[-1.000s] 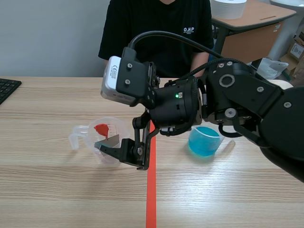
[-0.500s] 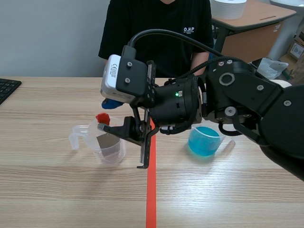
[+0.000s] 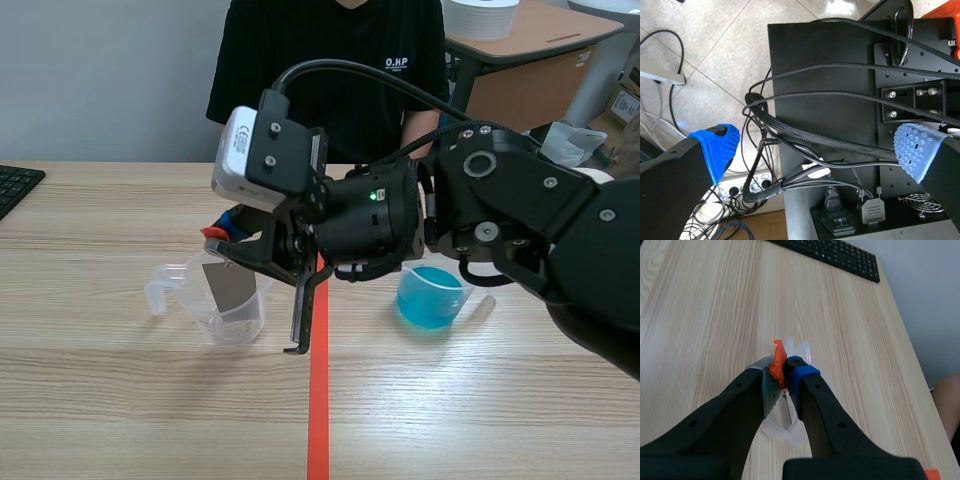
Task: Do the redox reaction experiment.
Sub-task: 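Lift the metal plate out of the left beaker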
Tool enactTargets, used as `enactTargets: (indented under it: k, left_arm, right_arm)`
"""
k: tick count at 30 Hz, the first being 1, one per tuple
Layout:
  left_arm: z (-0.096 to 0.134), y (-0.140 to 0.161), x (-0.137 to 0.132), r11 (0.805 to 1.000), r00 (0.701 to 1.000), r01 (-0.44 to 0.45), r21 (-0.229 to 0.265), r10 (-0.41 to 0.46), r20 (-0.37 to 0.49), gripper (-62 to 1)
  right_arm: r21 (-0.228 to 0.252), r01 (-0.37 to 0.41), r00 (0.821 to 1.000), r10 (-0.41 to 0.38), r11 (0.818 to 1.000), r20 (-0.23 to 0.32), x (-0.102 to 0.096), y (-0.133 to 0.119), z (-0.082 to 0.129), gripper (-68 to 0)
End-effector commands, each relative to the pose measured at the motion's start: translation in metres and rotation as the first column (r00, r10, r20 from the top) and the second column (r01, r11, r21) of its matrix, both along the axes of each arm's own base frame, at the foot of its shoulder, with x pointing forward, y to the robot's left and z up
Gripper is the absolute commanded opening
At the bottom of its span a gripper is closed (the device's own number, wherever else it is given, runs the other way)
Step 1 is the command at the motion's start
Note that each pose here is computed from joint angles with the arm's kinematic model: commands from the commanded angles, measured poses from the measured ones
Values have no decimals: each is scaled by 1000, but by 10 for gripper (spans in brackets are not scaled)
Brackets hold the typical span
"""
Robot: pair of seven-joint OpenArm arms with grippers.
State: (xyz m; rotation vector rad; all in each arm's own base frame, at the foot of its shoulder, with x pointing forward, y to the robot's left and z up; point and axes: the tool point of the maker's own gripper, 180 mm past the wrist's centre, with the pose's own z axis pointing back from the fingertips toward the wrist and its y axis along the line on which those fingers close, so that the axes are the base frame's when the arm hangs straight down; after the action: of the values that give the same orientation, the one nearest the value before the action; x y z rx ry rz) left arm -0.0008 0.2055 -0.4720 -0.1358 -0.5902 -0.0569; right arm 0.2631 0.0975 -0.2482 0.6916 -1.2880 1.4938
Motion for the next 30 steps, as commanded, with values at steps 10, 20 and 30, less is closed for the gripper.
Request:
enactTargets:
  k: [10,20,30]
  left_arm:
    - [4,2,3,1000,1000,-3,2,3,14,-447]
    - [4,-3,2,1000,1000,5,-23,-5,12,-564]
    - [2,-3,0,1000,1000,6,-21,-6,-5,-564]
  right_arm:
    - [96,18,999,-15,995,-31,13,3,37,-662]
    - [130,58,998,-53,990,-42,20,-1,65,-662]
    - [160,114,993,-107,980,-54,28,-12,102,-662]
